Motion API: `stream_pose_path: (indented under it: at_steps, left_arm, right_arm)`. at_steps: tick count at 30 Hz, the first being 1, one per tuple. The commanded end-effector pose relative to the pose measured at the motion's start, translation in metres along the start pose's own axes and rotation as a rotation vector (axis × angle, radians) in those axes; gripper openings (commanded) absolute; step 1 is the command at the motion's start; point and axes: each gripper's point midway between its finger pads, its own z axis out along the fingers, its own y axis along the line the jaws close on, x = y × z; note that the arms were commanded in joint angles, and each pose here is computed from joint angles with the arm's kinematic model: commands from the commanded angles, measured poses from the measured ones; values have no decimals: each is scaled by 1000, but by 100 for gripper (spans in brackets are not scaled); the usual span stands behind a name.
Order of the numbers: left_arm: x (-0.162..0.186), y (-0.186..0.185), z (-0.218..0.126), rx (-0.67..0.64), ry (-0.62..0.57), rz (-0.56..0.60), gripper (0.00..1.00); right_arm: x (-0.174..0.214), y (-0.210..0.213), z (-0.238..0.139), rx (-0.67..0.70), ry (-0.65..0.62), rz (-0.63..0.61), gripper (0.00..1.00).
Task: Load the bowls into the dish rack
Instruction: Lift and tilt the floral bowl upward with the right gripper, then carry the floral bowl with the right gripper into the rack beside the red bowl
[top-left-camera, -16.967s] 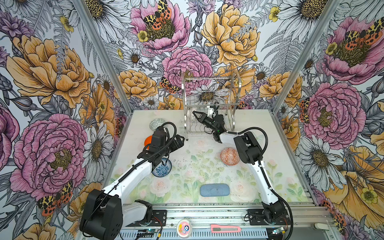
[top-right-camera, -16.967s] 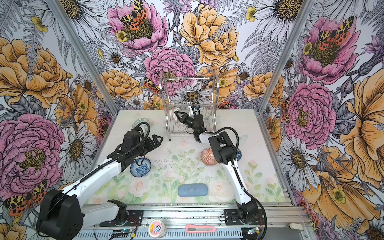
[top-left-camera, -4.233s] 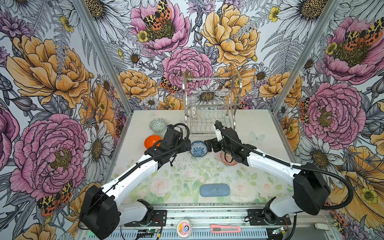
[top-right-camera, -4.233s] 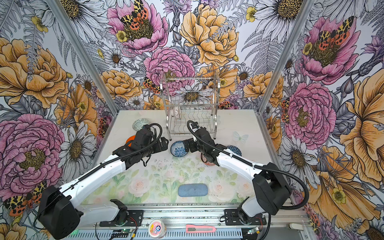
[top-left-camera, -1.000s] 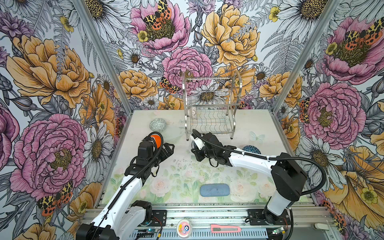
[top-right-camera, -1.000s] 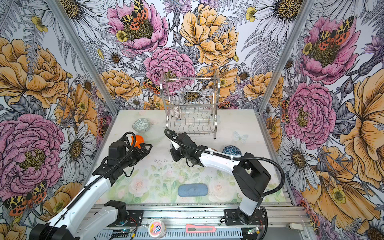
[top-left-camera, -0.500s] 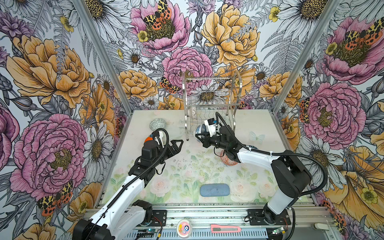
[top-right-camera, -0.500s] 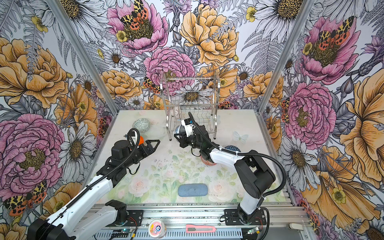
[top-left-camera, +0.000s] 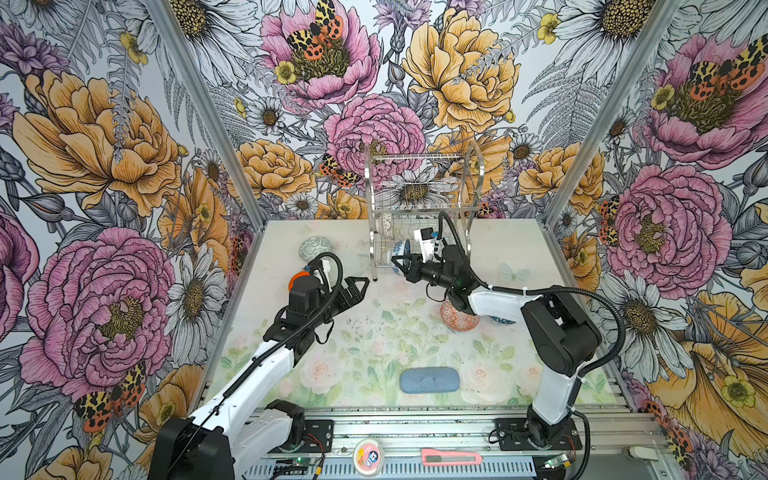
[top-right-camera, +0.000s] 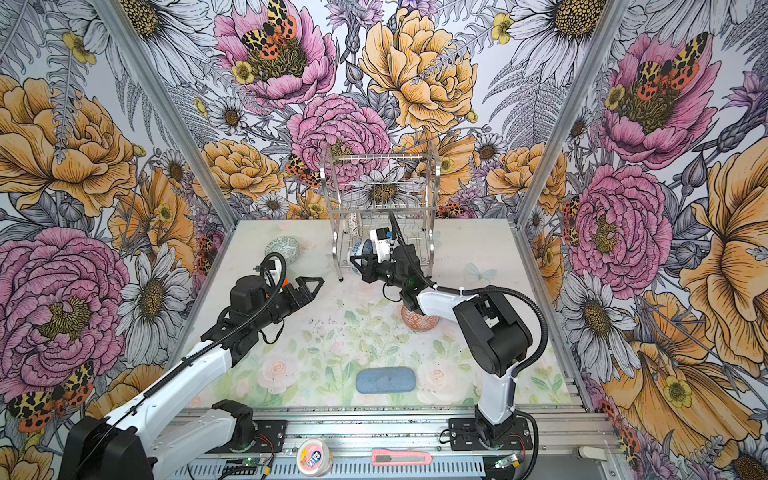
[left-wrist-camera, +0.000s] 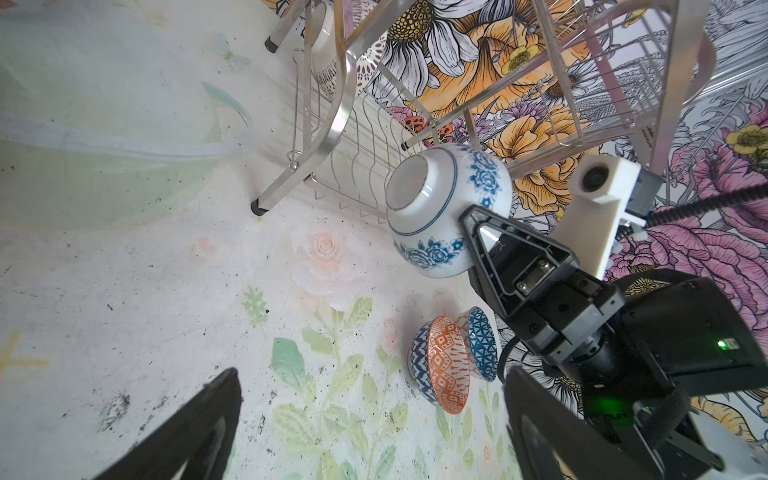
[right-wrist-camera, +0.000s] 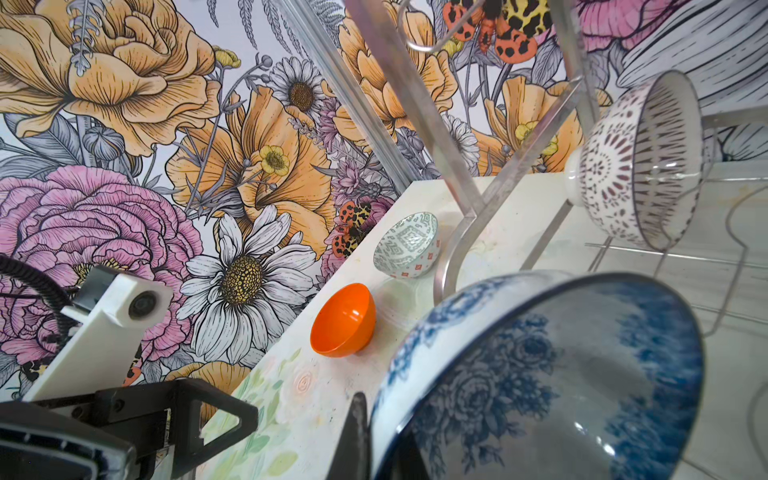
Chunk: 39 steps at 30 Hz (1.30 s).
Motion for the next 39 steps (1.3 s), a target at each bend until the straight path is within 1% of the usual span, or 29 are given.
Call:
stream_pose_path:
  at_steps: [1, 18, 27, 39]
  left_arm:
    - [-11, -20, 1, 57, -17, 39, 99]
    - [-12, -13, 16, 44, -3, 36, 99]
    - [-15, -16, 24, 60, -4, 30, 99]
    - [-16, -13, 37, 61, 7, 25, 99]
  right_arm:
    - [-44, 18, 1, -82, -129, -58, 0]
    - [-78, -13, 18, -97, -231, -37, 0]
    - [-87, -41, 26, -89, -277, -6, 0]
    - [-100, -86, 43, -11, -328, 41, 0]
